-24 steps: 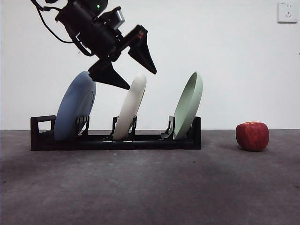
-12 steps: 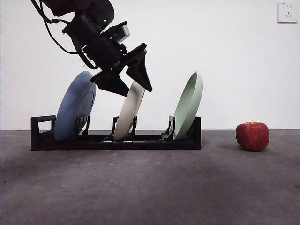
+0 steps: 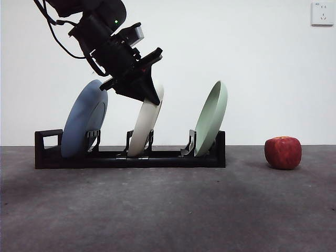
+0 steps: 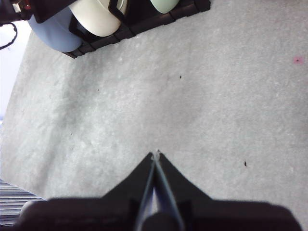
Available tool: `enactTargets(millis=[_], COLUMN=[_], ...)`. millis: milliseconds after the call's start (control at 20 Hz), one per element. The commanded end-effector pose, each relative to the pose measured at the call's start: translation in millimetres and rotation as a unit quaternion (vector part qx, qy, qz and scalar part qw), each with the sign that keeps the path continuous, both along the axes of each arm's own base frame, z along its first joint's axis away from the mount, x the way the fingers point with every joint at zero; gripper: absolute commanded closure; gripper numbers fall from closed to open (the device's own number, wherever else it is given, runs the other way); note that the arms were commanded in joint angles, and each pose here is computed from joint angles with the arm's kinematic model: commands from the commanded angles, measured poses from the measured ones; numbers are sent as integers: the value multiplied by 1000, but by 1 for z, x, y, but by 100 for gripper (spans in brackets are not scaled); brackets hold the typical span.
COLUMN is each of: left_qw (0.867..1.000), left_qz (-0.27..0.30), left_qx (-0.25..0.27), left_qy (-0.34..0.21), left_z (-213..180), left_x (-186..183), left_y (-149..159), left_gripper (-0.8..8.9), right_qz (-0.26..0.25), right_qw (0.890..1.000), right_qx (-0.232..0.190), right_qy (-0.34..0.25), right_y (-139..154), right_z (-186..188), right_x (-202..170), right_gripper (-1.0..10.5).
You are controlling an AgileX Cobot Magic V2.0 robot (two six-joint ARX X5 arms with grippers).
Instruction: Take the yellow plate from the plate rack,put the plate on the table,take the apple from the table,put the apple in the plate
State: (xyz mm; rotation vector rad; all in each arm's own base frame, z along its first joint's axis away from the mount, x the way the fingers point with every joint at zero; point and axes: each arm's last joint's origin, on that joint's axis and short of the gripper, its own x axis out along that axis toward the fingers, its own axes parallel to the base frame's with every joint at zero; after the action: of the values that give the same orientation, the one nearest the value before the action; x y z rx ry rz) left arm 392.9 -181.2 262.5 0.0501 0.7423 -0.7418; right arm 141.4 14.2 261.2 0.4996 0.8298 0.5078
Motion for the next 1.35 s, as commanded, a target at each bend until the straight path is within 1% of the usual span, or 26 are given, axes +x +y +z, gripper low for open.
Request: enactTargets(millis=[50,200,300,350,650,850,1000,1100,1250,1350], left_qw=[1000,1000,999,999,998,997,994,994,994,992], left_qz=[-2,8,-1,1,7,6,-2,-28,-65,-93], left_qx=[-6,-27,-45,-45,-58,-70,-85,-97,-71,-53], left_qy=[6,8,12,12,-14,-41,-65,-52,-48,-62], left_z=[0,10,18,22,45,72,106,128,153,170], left_x=[0,1,2,2,0,-14,-39,-66,-112,-147], left_y=[-1,1,3,3,9,16,25,34,50,58], left_gripper=[819,820,820,821,820,820,820,820,820,820], right_qz=[3,4,5,5,5,4,5,5,4,4], right_qw=[1000,1000,1000,1000,1000,1000,1000,1000,1000,1000], right_qx=[-3,-4,-6,-6,-10,-11,-11,-11,-11,-11], right_qy=[-8,-9,-10,-10,-12,-12,-12,-12,-12,-12], right_y=[0,0,0,0,0,0,0,0,0,0], right_z=[2,2,2,2,2,2,2,2,2,2], right_x=[0,0,0,0,0,1,0,0,0,0], right_gripper=[947,947,947,947,947,947,947,947,947,947])
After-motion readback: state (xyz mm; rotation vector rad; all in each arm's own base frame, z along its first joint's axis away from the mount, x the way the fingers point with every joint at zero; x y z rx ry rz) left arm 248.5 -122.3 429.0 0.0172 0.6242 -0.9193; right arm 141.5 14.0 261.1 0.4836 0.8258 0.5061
